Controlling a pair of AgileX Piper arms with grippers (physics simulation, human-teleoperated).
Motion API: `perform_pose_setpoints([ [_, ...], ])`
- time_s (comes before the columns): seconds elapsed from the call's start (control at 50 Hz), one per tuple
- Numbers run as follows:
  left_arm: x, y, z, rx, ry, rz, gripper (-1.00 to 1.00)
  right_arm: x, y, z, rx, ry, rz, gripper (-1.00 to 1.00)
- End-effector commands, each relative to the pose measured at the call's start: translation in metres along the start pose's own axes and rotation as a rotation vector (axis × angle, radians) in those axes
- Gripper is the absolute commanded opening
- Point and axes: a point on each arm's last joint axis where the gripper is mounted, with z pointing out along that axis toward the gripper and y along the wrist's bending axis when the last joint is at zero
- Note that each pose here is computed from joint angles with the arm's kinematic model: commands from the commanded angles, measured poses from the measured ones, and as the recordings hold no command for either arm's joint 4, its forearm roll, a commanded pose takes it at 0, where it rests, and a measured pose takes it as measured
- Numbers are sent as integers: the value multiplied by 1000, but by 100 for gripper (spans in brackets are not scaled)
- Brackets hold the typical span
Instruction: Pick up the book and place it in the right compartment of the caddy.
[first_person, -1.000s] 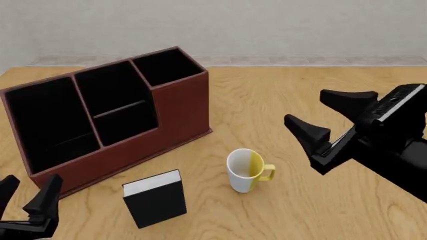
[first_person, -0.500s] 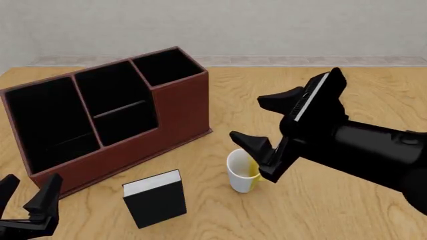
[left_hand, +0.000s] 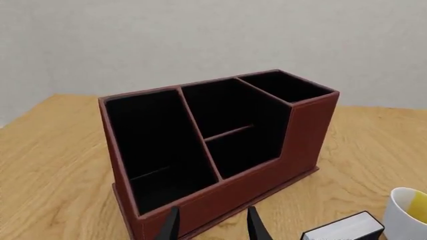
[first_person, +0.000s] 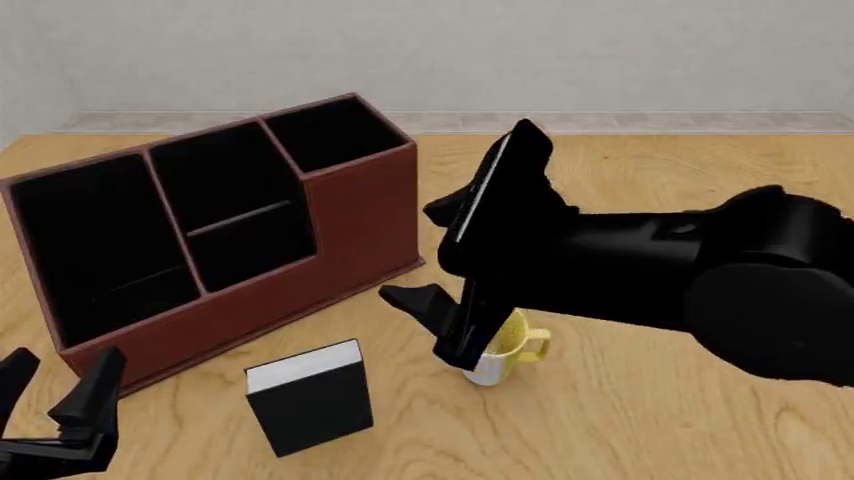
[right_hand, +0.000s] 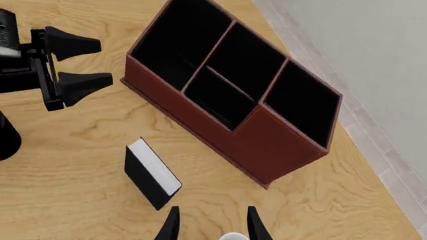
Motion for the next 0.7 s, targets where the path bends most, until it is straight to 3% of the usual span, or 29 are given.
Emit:
perform_pose_setpoints([
  [0.02, 0, 0, -1, 4, 1, 7, 100, -15, 6, 22, -51, 39, -45, 100],
  [0.24, 0, 0, 1, 2, 5, 6, 100, -19, 19, 46, -106, 79, -51, 100],
  [0.36, 0, 0, 2, 2, 10, 7, 100, -18, 27, 54, -126, 87, -31, 100],
  [0.48, 1, 0, 3, 3, 15, 11, 100, -14, 49, 58, -174, 92, 11, 100],
  [0.7, 1, 0, 4, 2, 22, 46, 100, -6, 51, 66, -179, 116, 18, 100],
])
